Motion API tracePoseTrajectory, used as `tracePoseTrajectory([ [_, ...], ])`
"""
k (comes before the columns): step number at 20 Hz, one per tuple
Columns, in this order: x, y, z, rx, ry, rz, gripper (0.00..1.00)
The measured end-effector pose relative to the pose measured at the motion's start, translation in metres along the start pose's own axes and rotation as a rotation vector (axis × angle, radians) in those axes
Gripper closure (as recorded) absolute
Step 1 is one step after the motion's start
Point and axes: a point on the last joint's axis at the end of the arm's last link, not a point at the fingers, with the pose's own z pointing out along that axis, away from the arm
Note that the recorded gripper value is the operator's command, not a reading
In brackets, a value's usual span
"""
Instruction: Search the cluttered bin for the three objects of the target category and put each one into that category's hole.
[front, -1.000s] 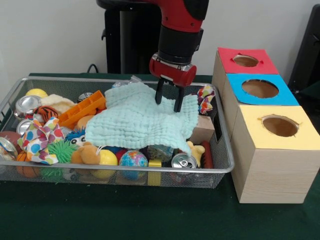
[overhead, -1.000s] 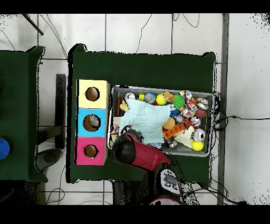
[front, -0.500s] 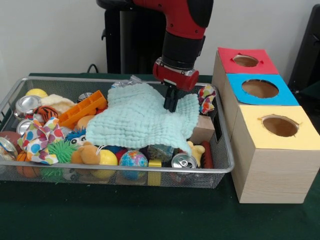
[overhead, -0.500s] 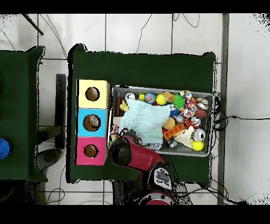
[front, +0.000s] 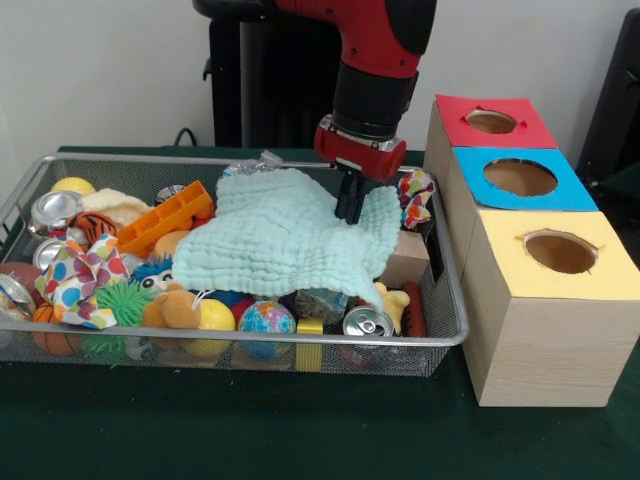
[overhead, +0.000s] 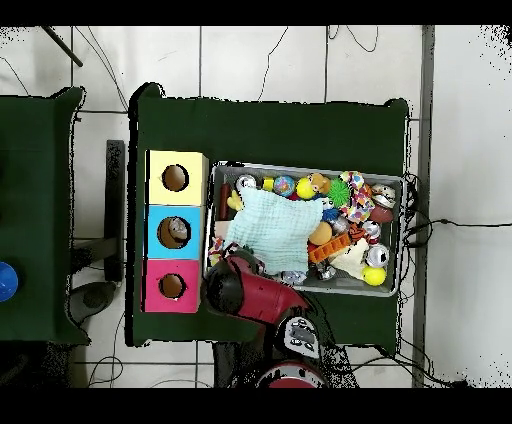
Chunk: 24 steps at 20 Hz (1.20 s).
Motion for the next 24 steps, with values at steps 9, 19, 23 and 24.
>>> tracePoseTrajectory([
  [9,-0.018,0.004,-0.02,-0.019,-0.038,0.01,1.0],
  [19,-0.044,-0.009,-0.073,0.007,0.025,0.049,1.0],
  [23,-0.056,-0.024,-0.094,0.021,0.038,0.062,1.0],
  [24,-0.061,-0.029,-0.098,0.024,0.033,0.063,1.0],
])
